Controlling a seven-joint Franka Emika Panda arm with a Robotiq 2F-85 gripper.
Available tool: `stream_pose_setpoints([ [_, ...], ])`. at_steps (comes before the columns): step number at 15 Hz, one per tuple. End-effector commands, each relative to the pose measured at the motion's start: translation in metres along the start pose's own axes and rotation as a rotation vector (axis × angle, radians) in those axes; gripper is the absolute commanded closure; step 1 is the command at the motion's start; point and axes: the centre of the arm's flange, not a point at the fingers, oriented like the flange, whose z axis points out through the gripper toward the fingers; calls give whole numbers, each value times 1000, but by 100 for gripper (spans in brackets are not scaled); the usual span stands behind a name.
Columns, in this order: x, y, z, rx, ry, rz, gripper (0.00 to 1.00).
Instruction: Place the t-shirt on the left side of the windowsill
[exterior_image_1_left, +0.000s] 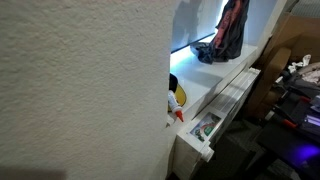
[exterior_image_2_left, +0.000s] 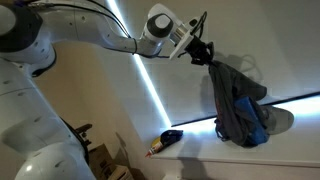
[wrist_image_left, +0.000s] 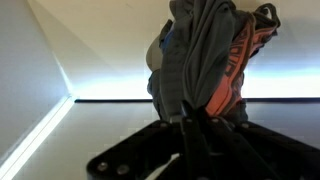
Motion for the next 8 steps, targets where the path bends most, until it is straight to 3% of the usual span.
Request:
stream_pose_setpoints([
  [1, 11, -9, -63, -61, 69, 0, 99],
  [8, 42, -25, -132, -180, 142, 42, 99],
])
